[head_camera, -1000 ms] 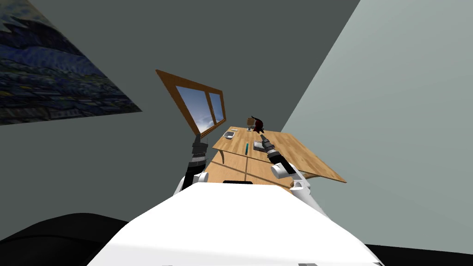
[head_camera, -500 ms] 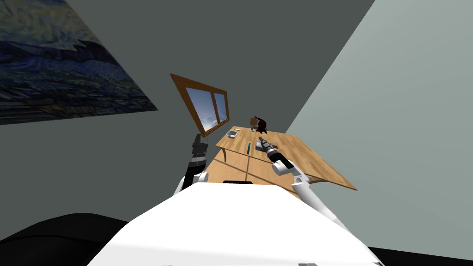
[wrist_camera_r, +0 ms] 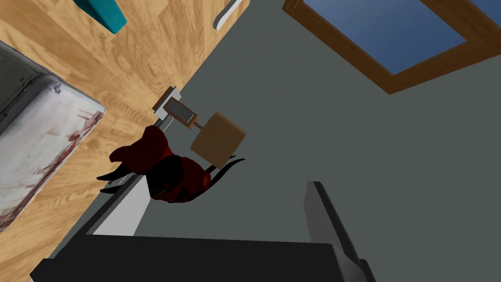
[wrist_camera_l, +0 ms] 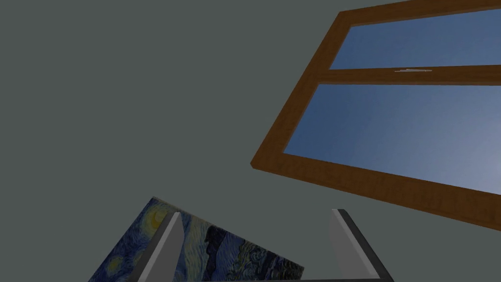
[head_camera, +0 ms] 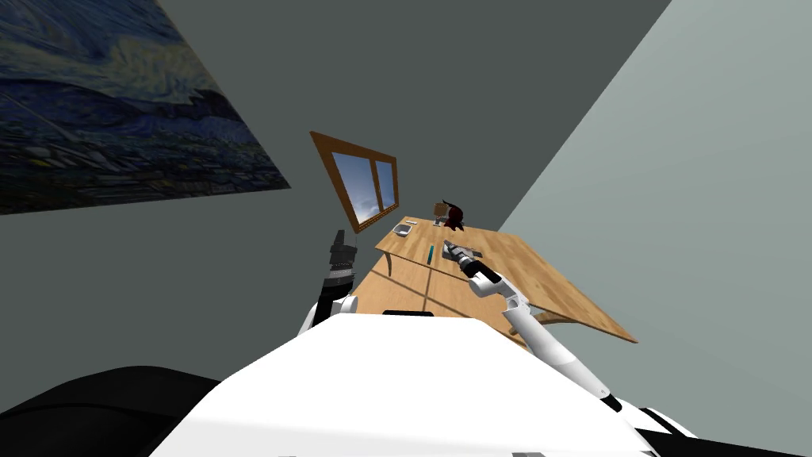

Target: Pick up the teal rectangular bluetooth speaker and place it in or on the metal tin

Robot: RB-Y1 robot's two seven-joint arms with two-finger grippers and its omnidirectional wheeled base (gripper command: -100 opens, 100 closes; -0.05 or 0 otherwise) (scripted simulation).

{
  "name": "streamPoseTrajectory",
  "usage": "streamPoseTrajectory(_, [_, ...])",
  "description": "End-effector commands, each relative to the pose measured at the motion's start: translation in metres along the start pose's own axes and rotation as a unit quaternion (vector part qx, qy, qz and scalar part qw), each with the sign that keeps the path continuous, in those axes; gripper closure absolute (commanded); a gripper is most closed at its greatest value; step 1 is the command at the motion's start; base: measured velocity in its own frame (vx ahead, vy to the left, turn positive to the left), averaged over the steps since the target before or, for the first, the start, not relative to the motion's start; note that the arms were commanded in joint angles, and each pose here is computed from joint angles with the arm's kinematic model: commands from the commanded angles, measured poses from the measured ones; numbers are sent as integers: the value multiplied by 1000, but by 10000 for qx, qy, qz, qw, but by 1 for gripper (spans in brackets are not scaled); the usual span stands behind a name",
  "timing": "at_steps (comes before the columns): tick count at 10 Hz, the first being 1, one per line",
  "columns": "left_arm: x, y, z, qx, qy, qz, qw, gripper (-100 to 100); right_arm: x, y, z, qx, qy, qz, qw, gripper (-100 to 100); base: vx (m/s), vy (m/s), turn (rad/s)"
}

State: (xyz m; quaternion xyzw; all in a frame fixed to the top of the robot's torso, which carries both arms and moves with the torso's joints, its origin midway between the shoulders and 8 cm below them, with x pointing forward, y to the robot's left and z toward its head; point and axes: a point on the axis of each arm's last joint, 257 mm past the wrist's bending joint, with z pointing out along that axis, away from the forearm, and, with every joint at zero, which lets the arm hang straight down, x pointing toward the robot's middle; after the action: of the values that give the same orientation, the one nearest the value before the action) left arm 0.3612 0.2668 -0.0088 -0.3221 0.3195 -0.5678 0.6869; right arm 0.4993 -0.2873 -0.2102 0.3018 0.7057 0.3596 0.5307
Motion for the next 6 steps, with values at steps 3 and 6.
streamPoseTrajectory(3, [0, 0, 0, 0, 0, 0, 10000, 0, 0, -45, 5, 697, 348, -243, 9967, -100, -20, -1, 155])
streamPoseTrajectory(6, [0, 0, 0, 0, 0, 0, 10000, 0, 1, -75, 4, 1171, 571, -341, 9909, -100, -7, 0, 127])
